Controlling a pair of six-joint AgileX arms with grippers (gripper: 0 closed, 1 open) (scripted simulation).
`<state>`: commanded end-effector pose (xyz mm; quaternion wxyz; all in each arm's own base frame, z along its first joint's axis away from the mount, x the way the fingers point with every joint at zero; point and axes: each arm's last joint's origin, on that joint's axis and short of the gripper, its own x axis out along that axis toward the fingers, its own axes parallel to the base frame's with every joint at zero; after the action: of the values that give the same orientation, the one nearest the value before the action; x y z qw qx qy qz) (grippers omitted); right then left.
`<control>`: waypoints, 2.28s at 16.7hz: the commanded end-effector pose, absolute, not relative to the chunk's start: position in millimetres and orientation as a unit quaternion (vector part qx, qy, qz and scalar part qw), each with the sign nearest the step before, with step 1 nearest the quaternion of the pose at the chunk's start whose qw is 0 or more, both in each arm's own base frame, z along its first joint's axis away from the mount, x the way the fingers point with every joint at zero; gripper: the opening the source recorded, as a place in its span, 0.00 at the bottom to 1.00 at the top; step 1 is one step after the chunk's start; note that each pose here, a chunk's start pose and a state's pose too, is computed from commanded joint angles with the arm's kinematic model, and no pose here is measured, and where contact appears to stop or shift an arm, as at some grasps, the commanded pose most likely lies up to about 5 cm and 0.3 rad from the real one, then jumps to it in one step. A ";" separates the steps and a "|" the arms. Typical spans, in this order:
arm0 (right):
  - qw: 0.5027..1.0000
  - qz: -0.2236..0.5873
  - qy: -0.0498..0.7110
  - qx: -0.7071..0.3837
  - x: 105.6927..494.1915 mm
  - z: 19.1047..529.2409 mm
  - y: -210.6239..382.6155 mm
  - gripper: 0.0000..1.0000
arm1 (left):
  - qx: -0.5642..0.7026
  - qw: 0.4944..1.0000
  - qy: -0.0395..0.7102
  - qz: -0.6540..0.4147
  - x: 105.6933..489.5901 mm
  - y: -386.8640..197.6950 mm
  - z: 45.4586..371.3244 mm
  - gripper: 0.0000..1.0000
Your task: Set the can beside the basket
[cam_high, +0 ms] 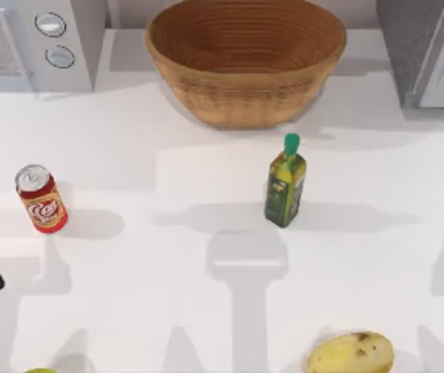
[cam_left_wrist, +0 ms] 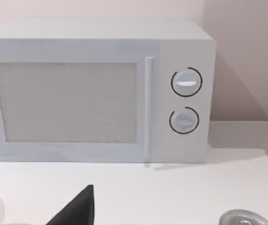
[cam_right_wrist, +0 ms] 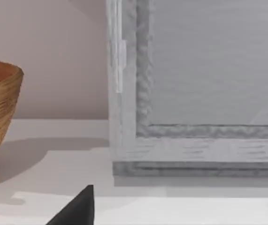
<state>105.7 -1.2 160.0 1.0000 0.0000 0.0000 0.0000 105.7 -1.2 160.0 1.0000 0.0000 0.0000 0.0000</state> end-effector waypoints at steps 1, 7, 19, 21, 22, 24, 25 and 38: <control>1.000 0.000 0.000 0.000 105.7 160.0 -1.2 1.00 | 0.000 1.000 0.000 0.000 105.7 -1.2 160.0 1.00; 1.000 0.000 0.000 0.000 105.7 160.0 -1.2 1.00 | 0.036 0.997 0.068 -0.011 108.5 -2.8 185.7 1.00; 1.000 0.000 0.000 0.000 105.7 160.0 -1.2 1.00 | 0.212 0.837 0.482 -0.149 255.8 -23.3 266.8 1.00; 1.000 0.000 0.000 0.000 105.7 160.0 -1.2 1.00 | 0.232 0.790 0.538 -0.181 291.5 -29.9 259.0 1.00; 1.000 0.000 0.000 0.000 105.7 160.0 -1.2 1.00 | 0.241 0.767 0.561 -0.197 307.3 -33.3 253.4 1.00; 1.000 0.000 0.000 0.000 105.7 160.0 -1.2 1.00 | 0.255 0.724 0.599 -0.226 333.9 -39.7 241.2 1.00; 1.000 0.000 0.000 0.000 105.7 160.0 -1.2 1.00 | 0.261 0.705 0.614 -0.239 344.2 -42.6 235.4 1.00; 1.000 0.000 0.000 0.000 105.7 160.0 -1.2 1.00 | 0.277 0.650 0.651 -0.277 368.3 -50.3 207.5 1.00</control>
<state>105.7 -1.2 160.0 1.0000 0.0000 0.0000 0.0000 368.3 -50.3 207.5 0.6504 0.2773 0.6507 -0.2770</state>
